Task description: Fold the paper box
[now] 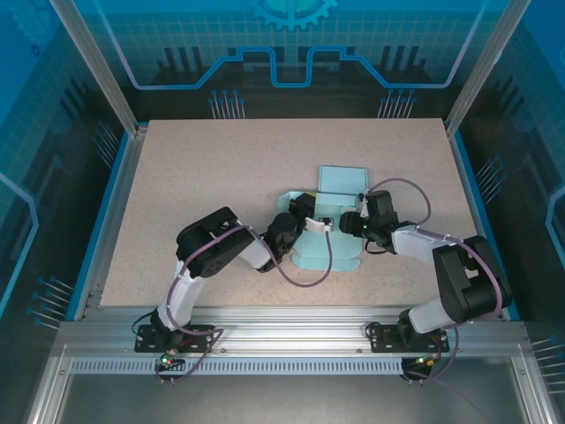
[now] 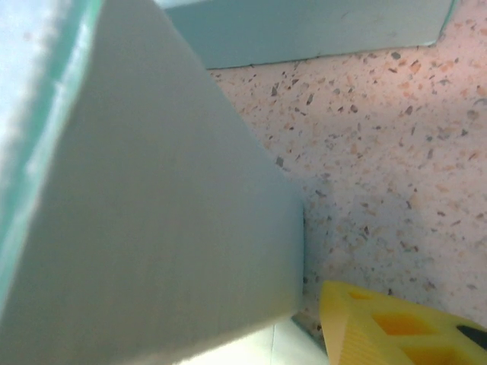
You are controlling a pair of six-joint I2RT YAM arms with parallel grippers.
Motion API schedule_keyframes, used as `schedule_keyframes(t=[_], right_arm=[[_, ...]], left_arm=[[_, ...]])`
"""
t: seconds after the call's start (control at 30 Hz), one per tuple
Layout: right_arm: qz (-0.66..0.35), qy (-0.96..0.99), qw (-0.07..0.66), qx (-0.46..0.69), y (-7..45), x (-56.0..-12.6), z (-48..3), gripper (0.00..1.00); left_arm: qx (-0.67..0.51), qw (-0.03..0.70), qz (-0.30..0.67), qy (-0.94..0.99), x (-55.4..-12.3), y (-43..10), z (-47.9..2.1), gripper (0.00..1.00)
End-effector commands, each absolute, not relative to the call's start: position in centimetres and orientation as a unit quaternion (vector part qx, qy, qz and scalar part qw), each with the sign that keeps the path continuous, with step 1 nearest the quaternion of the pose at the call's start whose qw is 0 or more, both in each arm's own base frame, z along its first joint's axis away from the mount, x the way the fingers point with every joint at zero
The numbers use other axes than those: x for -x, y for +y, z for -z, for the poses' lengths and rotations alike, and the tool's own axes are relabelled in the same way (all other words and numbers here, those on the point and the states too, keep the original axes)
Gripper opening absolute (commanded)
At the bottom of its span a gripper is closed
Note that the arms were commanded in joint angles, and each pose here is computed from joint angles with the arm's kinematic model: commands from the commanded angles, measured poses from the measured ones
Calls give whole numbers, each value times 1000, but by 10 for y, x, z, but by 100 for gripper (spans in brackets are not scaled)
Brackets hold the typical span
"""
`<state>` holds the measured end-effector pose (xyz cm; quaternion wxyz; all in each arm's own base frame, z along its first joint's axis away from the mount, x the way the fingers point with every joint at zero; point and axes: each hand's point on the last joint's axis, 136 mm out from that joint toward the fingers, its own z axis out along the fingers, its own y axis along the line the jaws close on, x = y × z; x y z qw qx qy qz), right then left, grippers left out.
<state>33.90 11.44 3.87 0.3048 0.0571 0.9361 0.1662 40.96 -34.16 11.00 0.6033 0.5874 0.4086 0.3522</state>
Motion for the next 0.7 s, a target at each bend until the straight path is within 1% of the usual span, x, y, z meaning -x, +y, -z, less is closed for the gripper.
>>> schedule_keyframes(t=[0.0,0.17,0.23,0.3,0.37,0.43,0.5,0.57,0.6,0.63,0.67], right_arm=[[-120,923,361,-55,109,-365,-52,49],[-83,921,377,-56,106,-375,-50,41],[-70,919,384,-57,105,-376,-49,36],[-58,917,392,-56,105,-377,-52,29],[-41,915,399,-54,105,-376,-53,19],[-22,913,404,-53,104,-374,-54,11],[-5,910,410,-51,103,-372,-57,6],[7,908,417,-48,103,-371,-60,3],[10,907,418,-46,103,-370,-60,1],[13,906,420,-46,103,-370,-61,0],[15,906,420,-45,103,-369,-61,0]], left_arm=[[-617,598,-327,394,-397,-352,-90,11],[-618,600,-321,394,-394,-352,-90,11],[-618,602,-318,393,-393,-353,-92,11],[-615,606,-317,393,-393,-353,-94,11],[-606,615,-314,395,-392,-355,-100,11],[-582,634,-312,402,-392,-356,-114,12],[-547,655,-312,418,-394,-355,-135,37],[-506,680,-294,442,-391,-353,-161,70],[-488,692,-282,452,-388,-352,-172,84],[-471,704,-265,461,-383,-350,-182,94],[-452,716,-248,470,-378,-348,-194,99]])
